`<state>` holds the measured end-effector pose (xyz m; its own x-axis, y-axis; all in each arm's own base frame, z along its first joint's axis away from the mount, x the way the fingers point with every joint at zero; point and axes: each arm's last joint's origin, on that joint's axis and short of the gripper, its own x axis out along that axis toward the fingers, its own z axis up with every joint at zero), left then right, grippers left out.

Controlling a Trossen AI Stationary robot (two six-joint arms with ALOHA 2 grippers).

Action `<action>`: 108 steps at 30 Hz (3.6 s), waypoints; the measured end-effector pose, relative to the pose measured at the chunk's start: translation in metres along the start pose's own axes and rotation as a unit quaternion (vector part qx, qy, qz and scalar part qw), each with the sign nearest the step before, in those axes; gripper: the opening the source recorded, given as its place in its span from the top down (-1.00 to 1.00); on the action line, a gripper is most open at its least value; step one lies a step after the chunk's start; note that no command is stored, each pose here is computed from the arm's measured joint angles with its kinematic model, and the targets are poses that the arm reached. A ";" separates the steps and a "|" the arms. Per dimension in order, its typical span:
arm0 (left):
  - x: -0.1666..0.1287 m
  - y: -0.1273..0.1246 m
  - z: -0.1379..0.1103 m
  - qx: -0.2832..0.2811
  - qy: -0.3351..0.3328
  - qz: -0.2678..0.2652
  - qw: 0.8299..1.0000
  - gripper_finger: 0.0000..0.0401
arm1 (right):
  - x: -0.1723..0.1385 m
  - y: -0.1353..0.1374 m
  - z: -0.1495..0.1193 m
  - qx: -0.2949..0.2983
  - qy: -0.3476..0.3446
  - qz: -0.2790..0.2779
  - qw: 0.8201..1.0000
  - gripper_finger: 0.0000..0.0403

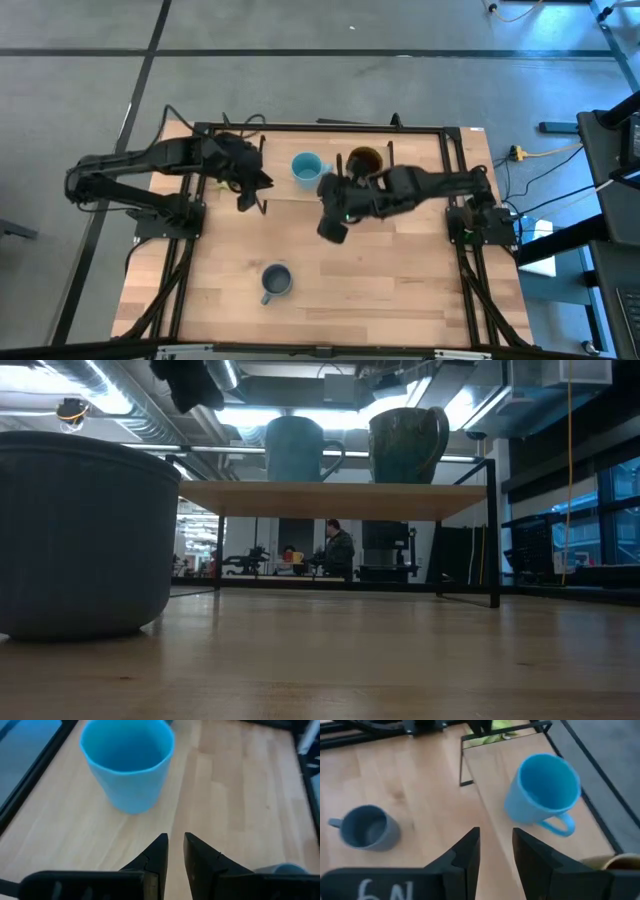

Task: Stack small to large cups/mugs on shelf
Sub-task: Remove the blue mug from the shelf

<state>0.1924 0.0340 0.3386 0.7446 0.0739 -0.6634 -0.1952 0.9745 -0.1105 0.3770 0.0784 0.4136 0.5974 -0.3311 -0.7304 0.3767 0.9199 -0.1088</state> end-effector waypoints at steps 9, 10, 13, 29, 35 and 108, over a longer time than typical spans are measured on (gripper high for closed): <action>-0.003 0.011 -0.003 0.044 0.002 -0.003 0.999 0.73 | 0.017 -0.039 0.012 -0.087 0.043 0.063 0.993 0.43; -0.001 0.014 -0.004 0.049 0.006 0.004 0.999 0.73 | 0.020 -0.043 0.014 -0.089 0.043 0.061 0.993 0.43; 0.003 0.027 -0.010 0.052 0.017 0.019 0.998 0.73 | 0.031 -0.052 0.022 -0.101 0.028 0.071 0.992 0.43; 0.033 0.088 -0.005 -0.016 -0.075 0.003 0.997 0.73 | 0.056 -0.078 0.016 -0.129 0.113 0.146 0.974 0.43; 0.051 0.095 -0.001 -0.029 -0.079 -0.021 0.996 0.73 | 0.059 -0.080 0.027 -0.138 0.062 0.165 0.975 0.43; 0.074 0.120 0.000 -0.033 -0.094 -0.073 0.992 0.73 | 0.114 -0.094 0.021 -0.187 0.090 0.168 0.964 0.70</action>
<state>0.2244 0.1566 0.2764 0.8726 -0.0220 -0.4879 -0.1143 0.9620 -0.2478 0.4242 -0.0506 0.3547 0.4953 0.0092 -0.8687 -0.1176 0.9914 -0.0565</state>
